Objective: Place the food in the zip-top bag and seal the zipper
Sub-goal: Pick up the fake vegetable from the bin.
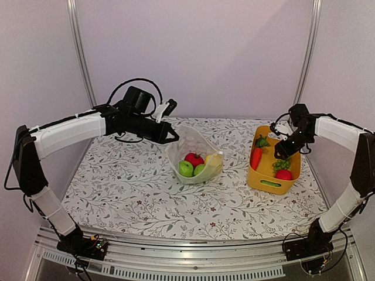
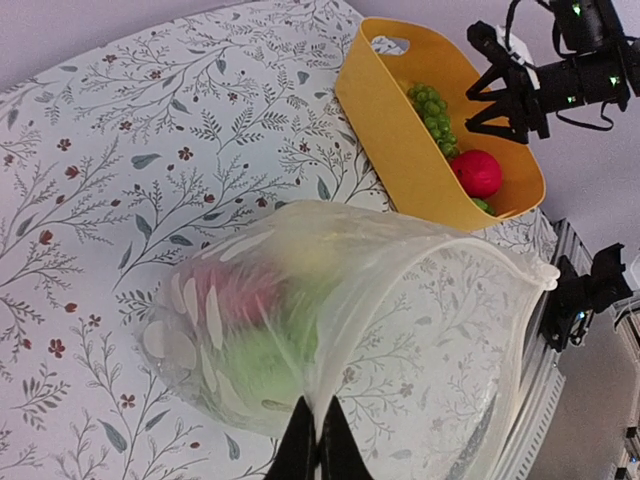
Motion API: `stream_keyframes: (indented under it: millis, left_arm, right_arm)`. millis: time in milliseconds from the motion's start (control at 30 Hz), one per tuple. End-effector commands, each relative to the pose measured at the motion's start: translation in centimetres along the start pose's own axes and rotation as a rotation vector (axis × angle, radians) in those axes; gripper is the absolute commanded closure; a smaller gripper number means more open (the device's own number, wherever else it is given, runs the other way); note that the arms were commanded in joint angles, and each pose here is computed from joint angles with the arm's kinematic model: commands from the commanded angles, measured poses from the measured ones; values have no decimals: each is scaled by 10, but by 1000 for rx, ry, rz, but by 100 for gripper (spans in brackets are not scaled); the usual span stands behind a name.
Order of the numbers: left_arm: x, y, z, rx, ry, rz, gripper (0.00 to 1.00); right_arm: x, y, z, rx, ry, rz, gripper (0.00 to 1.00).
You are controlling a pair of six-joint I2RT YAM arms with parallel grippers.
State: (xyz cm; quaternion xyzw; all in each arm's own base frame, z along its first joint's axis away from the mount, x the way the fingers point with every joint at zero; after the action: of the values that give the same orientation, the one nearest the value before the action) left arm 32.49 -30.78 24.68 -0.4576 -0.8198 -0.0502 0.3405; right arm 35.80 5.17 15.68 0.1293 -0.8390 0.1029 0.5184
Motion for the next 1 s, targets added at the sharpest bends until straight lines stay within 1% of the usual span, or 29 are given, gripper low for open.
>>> stream_keyframes:
  millis: [0, 167, 267, 400, 533, 667, 767, 967]
  left_arm:
    - [11, -1, -9, -2, -50, 13, 100]
    - [11, 0, -7, -3, -48, 9, 100]
    - [12, 0, -7, -2, -53, 6, 100]
    - [11, 0, -7, -1, -55, 2, 100]
    - [12, 0, -8, 2, -60, 3, 100]
    - [13, 3, -8, -4, -63, -18, 100]
    - [14, 6, -9, -5, -67, -26, 100]
    - [19, 12, -12, 5, -78, -35, 100]
  right_arm:
    - [11, -2, 17, 18, 38, 33, 39]
    - [13, 1, 20, 16, 59, 15, 39]
    - [15, 12, 1, -10, -22, -80, 38]
    - [9, 19, -42, -89, -125, -192, 39]
    - [-19, 22, -65, -171, -114, -266, 42]
    - [-52, 22, -69, -236, -74, -291, 45]
    - [-63, 22, -73, -286, -68, -307, 46]
    - [-86, 23, -61, -383, -8, -309, 49]
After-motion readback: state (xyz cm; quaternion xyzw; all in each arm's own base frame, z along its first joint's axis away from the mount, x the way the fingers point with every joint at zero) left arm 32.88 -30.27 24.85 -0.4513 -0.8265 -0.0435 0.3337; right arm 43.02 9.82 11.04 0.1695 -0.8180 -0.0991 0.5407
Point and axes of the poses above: each gripper's point midway between its finger pads, its own x axis back along the fingers, its own y axis along the line the jaws close on, z = x × y, the point moved 4 cm from there along x, back along the fingers, and after that the axes turned 11 degrees about -x, right-handed, at the moved point
